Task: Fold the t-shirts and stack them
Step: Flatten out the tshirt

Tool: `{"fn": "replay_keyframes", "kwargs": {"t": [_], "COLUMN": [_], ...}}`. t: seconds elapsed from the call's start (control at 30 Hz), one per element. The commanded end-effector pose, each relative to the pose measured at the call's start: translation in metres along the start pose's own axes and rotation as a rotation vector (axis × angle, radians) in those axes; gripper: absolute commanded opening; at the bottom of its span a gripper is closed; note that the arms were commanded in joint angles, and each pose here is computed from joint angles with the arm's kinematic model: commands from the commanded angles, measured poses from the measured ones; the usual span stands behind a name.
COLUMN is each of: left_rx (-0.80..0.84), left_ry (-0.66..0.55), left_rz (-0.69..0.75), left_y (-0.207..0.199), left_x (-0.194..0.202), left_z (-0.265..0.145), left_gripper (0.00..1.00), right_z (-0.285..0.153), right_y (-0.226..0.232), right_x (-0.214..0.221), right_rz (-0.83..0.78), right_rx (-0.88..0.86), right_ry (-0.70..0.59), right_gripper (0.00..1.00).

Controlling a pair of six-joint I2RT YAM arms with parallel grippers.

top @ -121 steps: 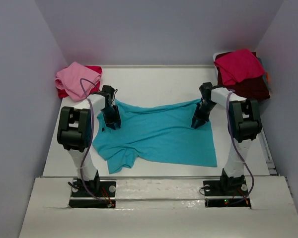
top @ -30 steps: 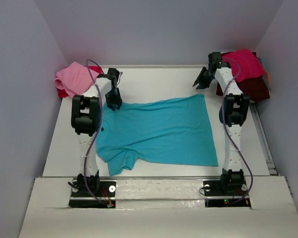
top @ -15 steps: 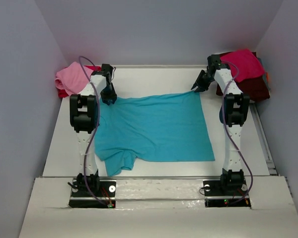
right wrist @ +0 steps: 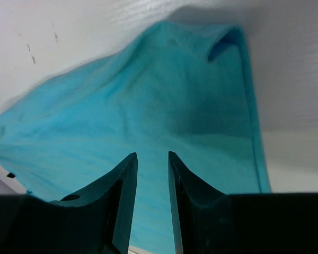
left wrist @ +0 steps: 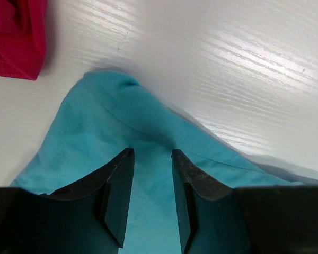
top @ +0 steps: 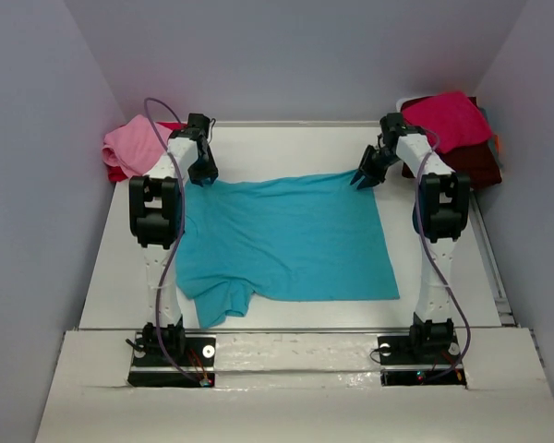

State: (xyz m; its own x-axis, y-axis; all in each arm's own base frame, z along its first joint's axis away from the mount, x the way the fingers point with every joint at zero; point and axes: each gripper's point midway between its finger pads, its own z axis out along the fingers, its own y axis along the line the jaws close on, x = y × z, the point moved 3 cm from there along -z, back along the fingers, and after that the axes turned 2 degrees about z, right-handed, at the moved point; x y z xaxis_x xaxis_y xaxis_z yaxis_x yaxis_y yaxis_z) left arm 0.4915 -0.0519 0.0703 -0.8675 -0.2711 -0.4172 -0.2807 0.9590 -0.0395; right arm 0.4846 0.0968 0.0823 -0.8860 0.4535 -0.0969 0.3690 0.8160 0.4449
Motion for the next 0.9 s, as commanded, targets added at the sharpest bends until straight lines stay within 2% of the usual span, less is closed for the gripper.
{"fn": "replay_keyframes", "kwargs": {"t": [0.0,0.33,0.87], "left_rx": [-0.006,-0.066,-0.115], "left_ry": [-0.116,-0.128,-0.022], "left_rz": [-0.017,-0.028,-0.039], "left_y": [-0.001,0.009,0.032], "left_x": [-0.036,-0.055,-0.028], "left_z": [-0.031,-0.013,0.006], "left_gripper": [0.46,0.46,0.49], "right_z": [-0.018,-0.003,0.009], "right_y": [0.018,0.006,-0.012], "right_x": [0.008,0.041,0.057], "right_rz": [-0.054,-0.069,-0.054], "right_rx": [-0.064,-0.022,0.011], "right_ry": [-0.015,0.06,0.097], "right_gripper": [0.36,0.36,0.36]}}
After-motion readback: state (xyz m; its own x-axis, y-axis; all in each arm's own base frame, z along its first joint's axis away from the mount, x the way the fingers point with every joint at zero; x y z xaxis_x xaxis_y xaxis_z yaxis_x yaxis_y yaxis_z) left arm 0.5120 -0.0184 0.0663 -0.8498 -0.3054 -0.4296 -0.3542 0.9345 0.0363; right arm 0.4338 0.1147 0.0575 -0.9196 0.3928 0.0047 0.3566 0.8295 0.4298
